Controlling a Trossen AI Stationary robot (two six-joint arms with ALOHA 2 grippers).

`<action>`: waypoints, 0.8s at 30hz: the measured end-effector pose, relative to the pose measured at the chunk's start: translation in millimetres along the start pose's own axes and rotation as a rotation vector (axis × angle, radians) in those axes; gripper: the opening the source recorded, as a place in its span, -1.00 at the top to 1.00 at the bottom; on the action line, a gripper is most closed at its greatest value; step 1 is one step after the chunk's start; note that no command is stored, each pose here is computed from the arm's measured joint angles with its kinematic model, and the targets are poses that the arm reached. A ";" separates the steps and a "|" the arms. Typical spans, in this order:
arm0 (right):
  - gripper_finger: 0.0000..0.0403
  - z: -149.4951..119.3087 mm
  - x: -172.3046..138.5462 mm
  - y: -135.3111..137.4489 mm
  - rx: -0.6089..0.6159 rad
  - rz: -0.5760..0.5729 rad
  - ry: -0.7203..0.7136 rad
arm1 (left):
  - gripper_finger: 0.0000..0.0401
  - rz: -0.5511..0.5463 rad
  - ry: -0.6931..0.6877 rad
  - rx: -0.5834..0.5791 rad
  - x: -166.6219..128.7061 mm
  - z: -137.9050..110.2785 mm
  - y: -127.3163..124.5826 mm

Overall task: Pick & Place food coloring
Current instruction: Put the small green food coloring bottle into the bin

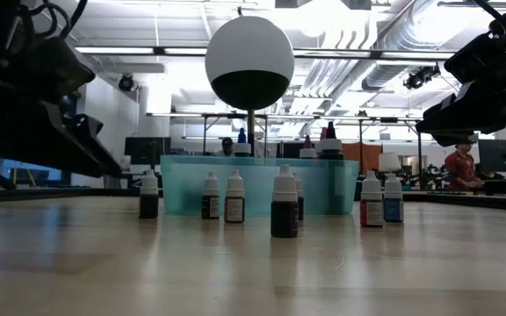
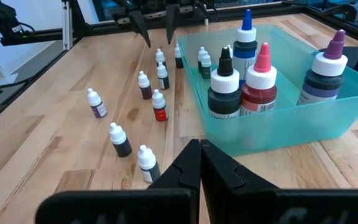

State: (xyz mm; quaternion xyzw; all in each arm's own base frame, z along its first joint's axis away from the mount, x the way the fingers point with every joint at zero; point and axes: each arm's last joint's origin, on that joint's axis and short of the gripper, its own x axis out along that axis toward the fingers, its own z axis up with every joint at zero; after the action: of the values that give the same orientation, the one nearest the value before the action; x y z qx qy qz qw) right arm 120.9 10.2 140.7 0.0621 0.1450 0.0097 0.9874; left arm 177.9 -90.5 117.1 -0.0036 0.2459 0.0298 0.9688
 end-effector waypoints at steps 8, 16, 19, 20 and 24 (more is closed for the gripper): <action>1.00 0.1 0.0 0.0 0.000 0.000 0.000 | 0.04 0.177 0.057 -0.025 -4.9 -16.0 12.4; 1.00 0.0 0.0 0.0 0.000 0.000 0.000 | 0.04 0.217 0.062 -0.007 -3.9 -11.2 11.0; 1.00 0.1 0.0 0.0 0.000 0.000 0.000 | 0.04 0.178 0.029 0.049 -2.5 -3.7 7.4; 1.00 0.0 0.0 0.0 0.000 0.000 0.000 | 0.04 0.174 0.018 0.054 -2.3 -1.8 6.6; 1.00 0.1 0.0 0.0 0.000 0.000 0.000 | 0.04 0.179 0.025 0.061 -2.2 -2.1 6.8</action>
State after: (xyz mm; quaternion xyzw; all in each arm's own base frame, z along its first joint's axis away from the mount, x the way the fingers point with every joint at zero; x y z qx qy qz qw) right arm 121.0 10.2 140.8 0.0622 0.1449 0.0097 0.9874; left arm 174.6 -83.9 116.4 0.0476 0.2583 0.1086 0.9588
